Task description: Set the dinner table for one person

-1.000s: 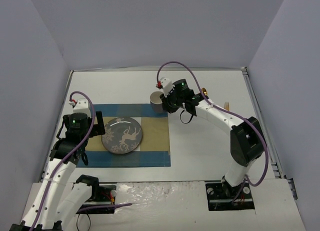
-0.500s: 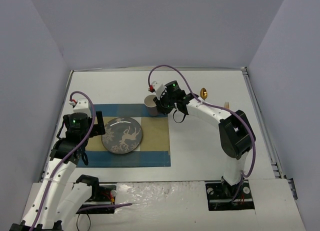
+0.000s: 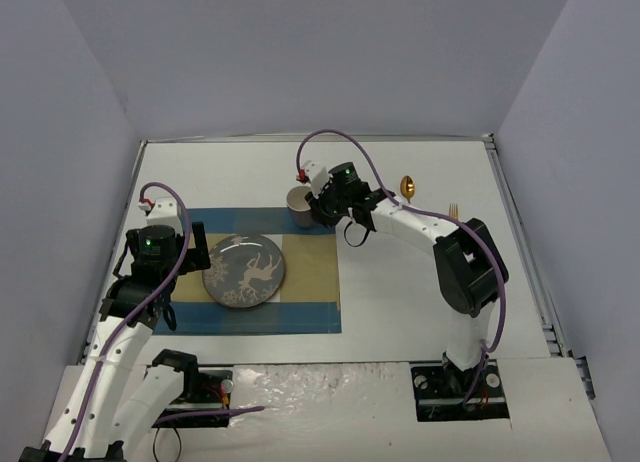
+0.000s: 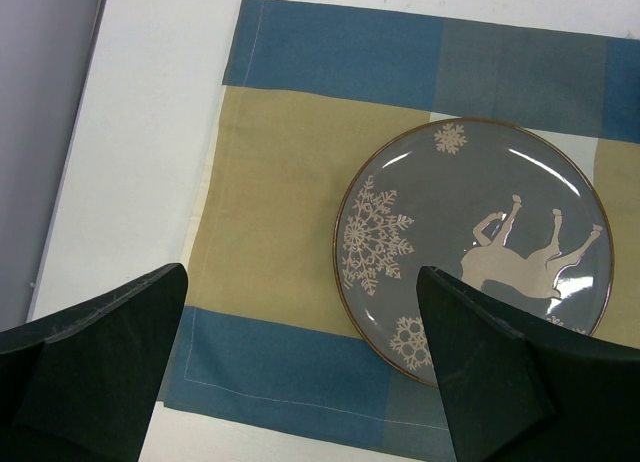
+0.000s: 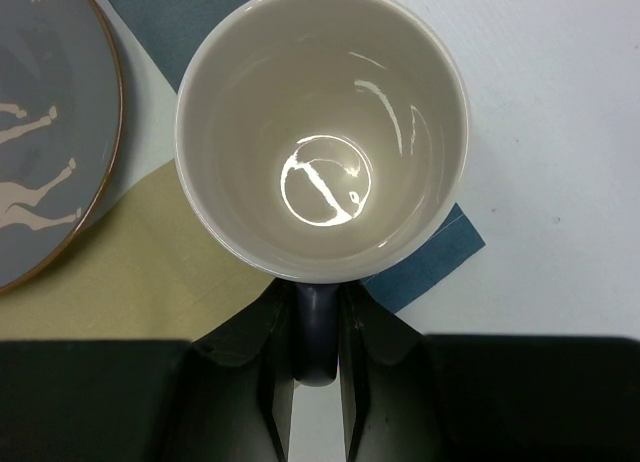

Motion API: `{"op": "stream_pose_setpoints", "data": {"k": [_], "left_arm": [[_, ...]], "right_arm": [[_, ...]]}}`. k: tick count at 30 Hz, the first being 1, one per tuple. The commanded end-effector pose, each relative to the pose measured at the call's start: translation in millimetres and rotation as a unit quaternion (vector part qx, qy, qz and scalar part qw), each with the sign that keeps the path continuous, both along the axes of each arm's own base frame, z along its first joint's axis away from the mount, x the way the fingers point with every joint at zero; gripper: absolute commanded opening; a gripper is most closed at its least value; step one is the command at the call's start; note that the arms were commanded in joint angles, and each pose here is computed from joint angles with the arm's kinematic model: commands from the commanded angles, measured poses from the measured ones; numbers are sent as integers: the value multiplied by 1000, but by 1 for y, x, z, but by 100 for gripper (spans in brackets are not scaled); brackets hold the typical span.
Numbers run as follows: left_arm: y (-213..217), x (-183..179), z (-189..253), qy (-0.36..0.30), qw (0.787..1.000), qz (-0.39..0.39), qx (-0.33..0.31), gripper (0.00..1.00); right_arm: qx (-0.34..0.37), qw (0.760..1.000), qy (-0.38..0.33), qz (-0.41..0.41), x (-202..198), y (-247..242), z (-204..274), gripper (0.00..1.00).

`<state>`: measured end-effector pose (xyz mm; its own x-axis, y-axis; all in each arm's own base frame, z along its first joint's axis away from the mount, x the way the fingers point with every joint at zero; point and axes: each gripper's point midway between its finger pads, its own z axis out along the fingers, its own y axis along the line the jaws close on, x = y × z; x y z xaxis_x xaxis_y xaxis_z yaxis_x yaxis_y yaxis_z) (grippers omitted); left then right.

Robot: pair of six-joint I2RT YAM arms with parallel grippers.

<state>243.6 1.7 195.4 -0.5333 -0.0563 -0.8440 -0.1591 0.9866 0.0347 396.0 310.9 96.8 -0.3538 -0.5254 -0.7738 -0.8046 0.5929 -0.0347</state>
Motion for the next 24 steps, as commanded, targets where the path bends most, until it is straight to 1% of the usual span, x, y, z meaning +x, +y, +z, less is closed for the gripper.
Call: {"op": "stream_pose_setpoints", "data": {"k": [1,8,10,12,13,15,19,21,24], "left_arm": [[0,10,27,-40,999,-4,2,97],[-1,10,28,-43,999,-5,1,97],[-1,10,28,-43,999,-5,2,97],[-1,10,28,-43,999,-6,1,97],[-1,9,28,-43,999,-6,1,97],[-1,9,28,-43,999,-5,1,97],[-1,9,29,-44,999,-6,0,97],[-1,9,28,-43,999,-7,1,97],[-2,9,29,-44,999,-7,-1,97]], "right_arm": [[47,997,-57,-1,20,14,24,0],[26,999,-31,-6,11,-1,-6,0],[23,999,-28,-7,8,-4,-9,3],[24,999,-25,-8,6,-7,-10,13],[26,999,-27,-10,5,-8,-6,17],[29,999,-30,-15,4,-13,1,22],[34,998,-41,-35,6,-27,22,28],[40,997,-51,-42,4,-35,41,35],[51,995,-66,-47,-1,-40,67,47]]}}
